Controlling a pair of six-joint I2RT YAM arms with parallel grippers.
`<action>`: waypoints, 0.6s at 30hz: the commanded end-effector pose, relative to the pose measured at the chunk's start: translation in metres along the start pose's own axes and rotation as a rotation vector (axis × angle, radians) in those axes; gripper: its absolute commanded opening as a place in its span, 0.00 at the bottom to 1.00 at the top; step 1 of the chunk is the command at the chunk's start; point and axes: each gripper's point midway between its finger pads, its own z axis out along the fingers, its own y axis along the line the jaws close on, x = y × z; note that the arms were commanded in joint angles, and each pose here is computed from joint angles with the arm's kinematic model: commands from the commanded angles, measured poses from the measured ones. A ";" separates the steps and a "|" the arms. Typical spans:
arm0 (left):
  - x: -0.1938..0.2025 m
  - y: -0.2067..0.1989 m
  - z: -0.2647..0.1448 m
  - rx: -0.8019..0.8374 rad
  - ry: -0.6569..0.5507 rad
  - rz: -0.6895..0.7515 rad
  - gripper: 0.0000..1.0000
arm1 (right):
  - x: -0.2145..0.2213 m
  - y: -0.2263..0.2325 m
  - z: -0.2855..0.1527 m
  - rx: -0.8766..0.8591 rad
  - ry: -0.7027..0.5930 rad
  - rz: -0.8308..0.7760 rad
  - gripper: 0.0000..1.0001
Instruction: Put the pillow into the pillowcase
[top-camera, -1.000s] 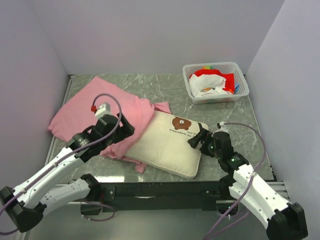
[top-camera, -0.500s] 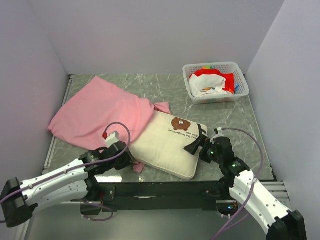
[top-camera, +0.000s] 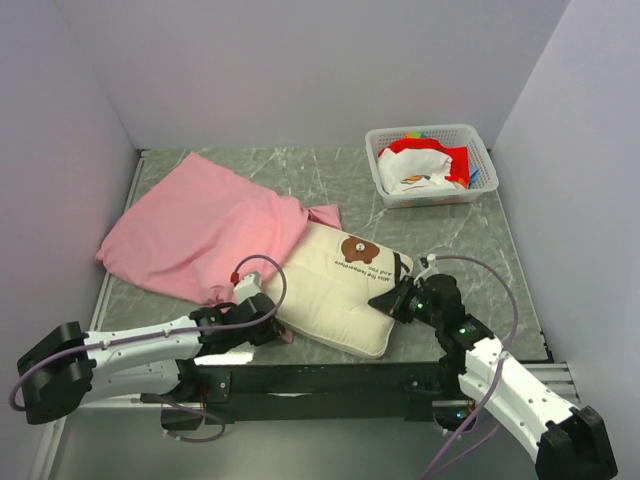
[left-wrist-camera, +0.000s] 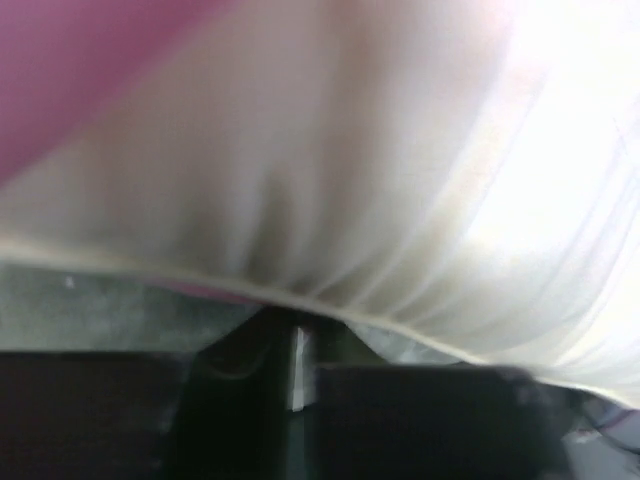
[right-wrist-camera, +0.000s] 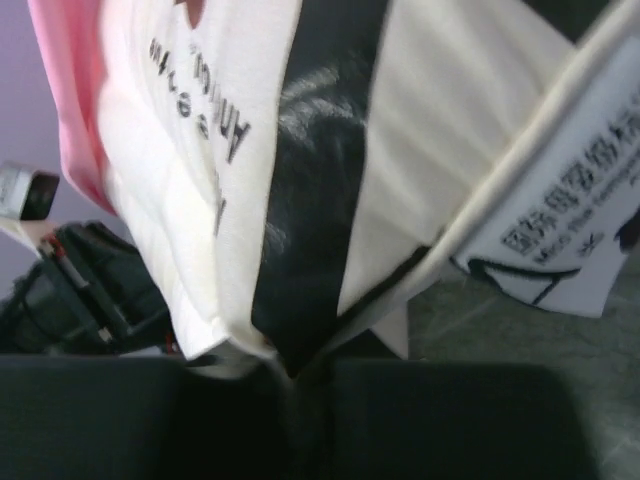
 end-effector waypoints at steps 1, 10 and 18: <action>-0.011 -0.037 0.003 0.140 -0.054 0.043 0.01 | -0.006 0.031 -0.008 -0.063 0.005 -0.042 0.00; 0.016 -0.114 -0.035 0.351 0.139 0.377 0.01 | -0.040 0.086 -0.026 -0.009 -0.140 -0.124 0.00; 0.079 -0.149 -0.063 0.575 0.375 0.668 0.01 | -0.038 0.099 -0.005 0.057 -0.167 -0.150 0.00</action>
